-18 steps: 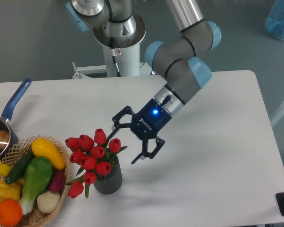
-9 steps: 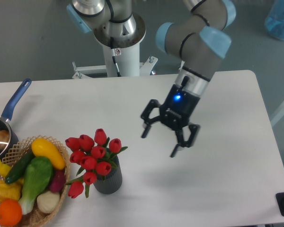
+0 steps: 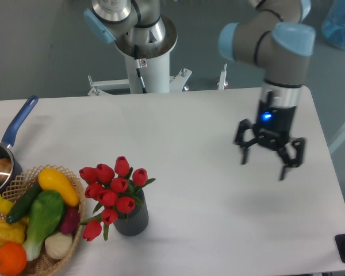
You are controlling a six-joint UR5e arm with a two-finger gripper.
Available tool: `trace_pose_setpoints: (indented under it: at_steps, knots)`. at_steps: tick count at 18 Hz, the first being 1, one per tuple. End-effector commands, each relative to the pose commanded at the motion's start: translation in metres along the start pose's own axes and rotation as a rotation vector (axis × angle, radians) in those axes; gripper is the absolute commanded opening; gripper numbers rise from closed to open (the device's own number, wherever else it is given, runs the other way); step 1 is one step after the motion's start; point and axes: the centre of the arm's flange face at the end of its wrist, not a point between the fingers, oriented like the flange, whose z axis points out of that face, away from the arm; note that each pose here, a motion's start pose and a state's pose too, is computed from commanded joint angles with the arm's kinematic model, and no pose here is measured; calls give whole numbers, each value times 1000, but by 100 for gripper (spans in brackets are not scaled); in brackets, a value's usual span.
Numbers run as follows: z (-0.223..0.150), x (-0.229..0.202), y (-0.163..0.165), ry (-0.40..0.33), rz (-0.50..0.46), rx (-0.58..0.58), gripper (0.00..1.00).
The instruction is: Insert the flowers into the vase
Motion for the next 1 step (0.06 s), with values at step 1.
trace_pose_setpoints:
  at_steps: [1]
  knots:
    - [2,-5,4,-10,3,-56,100]
